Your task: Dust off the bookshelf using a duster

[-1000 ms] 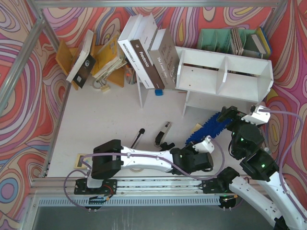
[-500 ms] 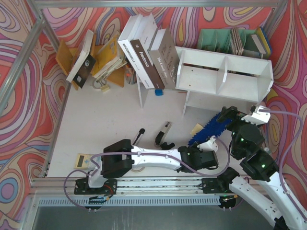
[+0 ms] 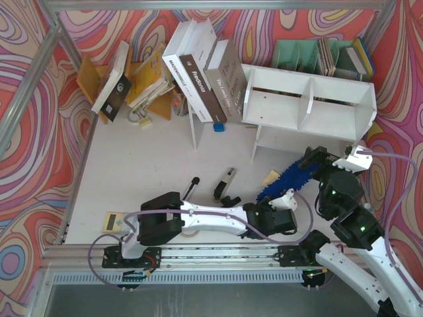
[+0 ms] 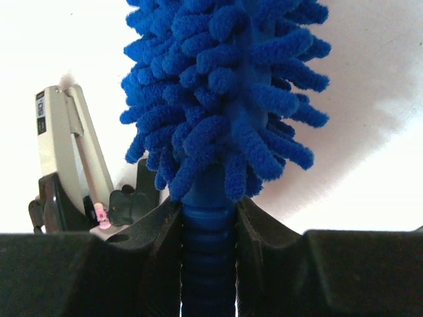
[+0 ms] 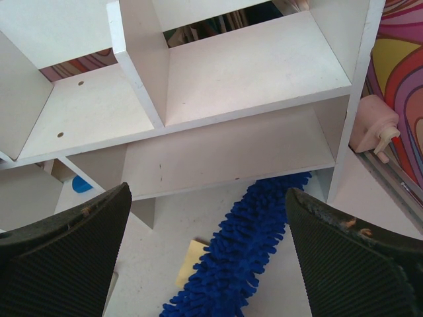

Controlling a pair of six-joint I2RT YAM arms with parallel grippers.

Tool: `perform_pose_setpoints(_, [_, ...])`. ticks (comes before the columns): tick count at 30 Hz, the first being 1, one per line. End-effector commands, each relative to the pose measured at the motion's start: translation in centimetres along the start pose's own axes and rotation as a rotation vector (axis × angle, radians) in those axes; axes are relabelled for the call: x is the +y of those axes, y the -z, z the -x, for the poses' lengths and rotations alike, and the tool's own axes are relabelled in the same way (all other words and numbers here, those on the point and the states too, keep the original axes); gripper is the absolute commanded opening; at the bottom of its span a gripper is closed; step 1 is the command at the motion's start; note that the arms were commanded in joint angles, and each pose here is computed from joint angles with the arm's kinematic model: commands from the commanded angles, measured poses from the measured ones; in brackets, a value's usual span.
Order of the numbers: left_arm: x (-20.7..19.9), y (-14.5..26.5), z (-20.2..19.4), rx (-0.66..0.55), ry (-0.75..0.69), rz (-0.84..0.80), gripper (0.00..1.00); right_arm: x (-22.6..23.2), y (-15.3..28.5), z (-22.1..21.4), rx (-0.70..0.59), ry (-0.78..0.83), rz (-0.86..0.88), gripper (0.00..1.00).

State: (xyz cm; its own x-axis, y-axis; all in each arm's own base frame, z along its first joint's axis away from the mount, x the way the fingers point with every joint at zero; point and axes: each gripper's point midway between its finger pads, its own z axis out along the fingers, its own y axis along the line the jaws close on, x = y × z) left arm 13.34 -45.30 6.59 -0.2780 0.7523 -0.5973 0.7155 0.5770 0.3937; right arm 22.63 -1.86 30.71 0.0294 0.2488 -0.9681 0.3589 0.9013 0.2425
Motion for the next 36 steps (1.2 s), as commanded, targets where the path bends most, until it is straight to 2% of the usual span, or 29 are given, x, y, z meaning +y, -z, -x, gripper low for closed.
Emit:
perform_pose_setpoints(1, [2.2, 2.6, 4.1, -0.181, 0.119, 0.012, 0.0, -0.3, 0.1, 0.4, -0.016, -0.01, -0.01, 0.87])
perform_pose_setpoints(9, [1.3, 1.2, 4.2, -0.123, 0.08, 0.008, 0.0, -0.3, 0.1, 0.3, -0.015, -0.011, -0.008, 0.87])
perform_pose_setpoints(21, [-0.8, 0.2, 0.8, 0.009, 0.009, -0.078, 0.0, -0.1, 0.0, 0.3, -0.012, -0.007, -0.005, 0.87])
perform_pose_setpoints(24, [-0.3, 0.9, 0.7, -0.006, 0.016, -0.067, 0.0, -0.1, 0.0, 0.3, -0.011, -0.008, -0.004, 0.87])
perform_pose_setpoints(36, [-0.3, 6.4, 1.9, -0.197, 0.032, -0.061, 0.0, 0.1, -0.2, 0.1, -0.007, -0.001, -0.005, 0.87])
